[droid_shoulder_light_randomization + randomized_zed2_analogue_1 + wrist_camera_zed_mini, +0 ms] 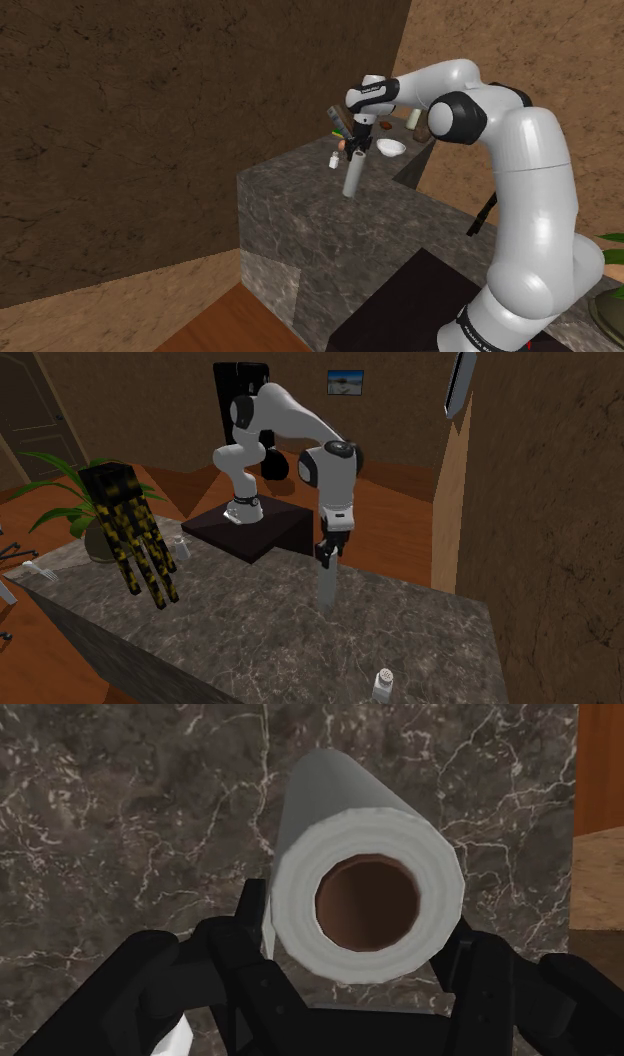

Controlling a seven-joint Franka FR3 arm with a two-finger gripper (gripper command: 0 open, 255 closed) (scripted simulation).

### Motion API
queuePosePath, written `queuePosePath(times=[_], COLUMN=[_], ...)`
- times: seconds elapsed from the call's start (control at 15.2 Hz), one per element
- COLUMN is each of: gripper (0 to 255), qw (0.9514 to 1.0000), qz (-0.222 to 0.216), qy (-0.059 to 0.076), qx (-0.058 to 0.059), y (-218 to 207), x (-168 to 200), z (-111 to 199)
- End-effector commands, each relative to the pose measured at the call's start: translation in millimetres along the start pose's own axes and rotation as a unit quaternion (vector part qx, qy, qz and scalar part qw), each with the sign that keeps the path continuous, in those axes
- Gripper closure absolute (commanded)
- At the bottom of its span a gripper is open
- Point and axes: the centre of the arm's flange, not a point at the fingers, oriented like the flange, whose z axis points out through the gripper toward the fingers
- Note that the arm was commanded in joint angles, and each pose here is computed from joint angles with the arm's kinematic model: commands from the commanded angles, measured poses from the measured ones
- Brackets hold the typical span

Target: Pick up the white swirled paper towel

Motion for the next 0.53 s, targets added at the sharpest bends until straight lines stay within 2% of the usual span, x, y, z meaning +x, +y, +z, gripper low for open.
queuePosePath(times=[0.0,0.33,0.46], gripper=[255,255,255], qw=[1.0,1.0,1.0], qz=[0.0,0.0,0.0], qy=[0.0,0.0,0.0], qx=[0.0,0.0,0.0], y=[0.3,-1.1,-1.2], x=[0.0,-1.1,-1.1], z=[-10.0,-36.4,-37.2])
